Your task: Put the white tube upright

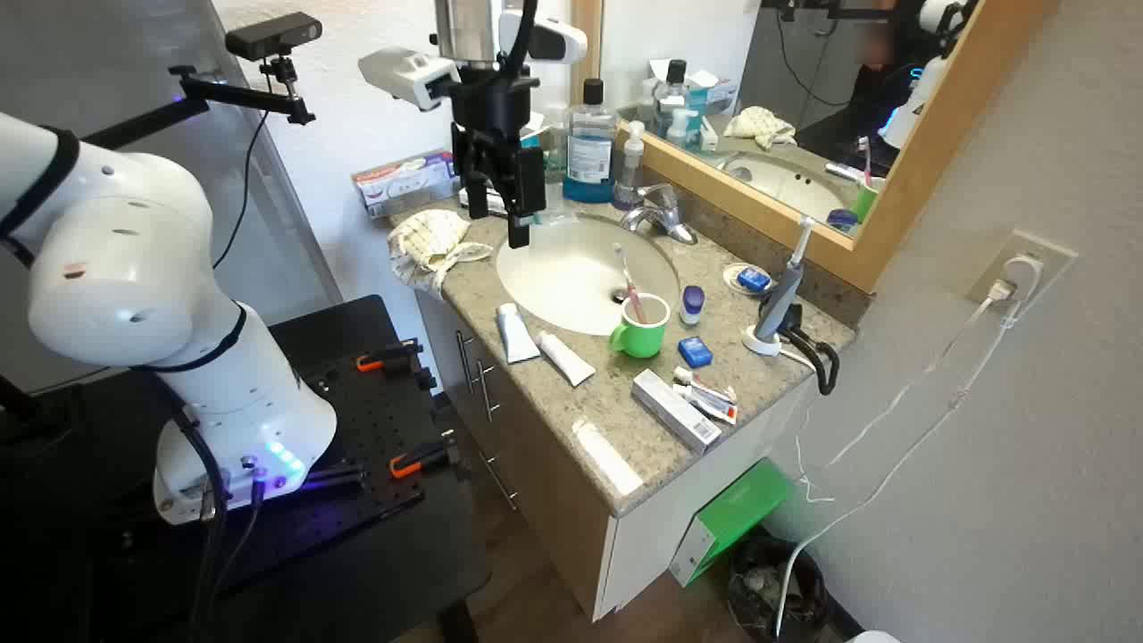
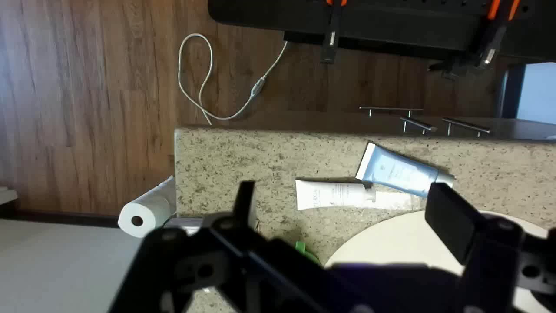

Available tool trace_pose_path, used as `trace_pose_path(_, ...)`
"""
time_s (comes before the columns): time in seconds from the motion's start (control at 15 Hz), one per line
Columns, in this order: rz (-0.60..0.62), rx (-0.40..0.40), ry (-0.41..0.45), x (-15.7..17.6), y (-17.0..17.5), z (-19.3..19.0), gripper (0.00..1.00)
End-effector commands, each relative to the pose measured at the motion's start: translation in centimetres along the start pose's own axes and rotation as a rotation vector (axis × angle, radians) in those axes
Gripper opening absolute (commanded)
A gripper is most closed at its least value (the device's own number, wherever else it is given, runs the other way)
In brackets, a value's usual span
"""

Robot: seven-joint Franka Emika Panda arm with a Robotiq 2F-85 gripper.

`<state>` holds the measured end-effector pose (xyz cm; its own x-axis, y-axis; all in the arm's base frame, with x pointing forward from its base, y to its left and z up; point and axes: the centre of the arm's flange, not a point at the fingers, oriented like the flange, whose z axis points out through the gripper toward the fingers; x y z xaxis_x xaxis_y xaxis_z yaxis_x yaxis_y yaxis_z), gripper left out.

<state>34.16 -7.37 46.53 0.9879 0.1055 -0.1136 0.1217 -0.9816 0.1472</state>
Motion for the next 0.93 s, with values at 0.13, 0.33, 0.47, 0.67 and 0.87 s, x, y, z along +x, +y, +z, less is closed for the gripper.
trace_pose_path(0.13,-0.066,-0.070,0.005,0.6,-1.3,0.5,1.00)
trace_pose_path(0.33,-0.177,-0.130,0.019,1.3,-3.4,1.4,1.00)
trace_pose_path(0.47,-0.282,-0.171,0.032,1.3,-4.8,2.3,1.00)
trace_pose_path(0.67,-0.440,-0.220,0.039,1.8,-6.3,4.1,1.00)
trace_pose_path(0.87,-0.602,-0.265,0.045,2.5,-6.7,5.9,1.00)
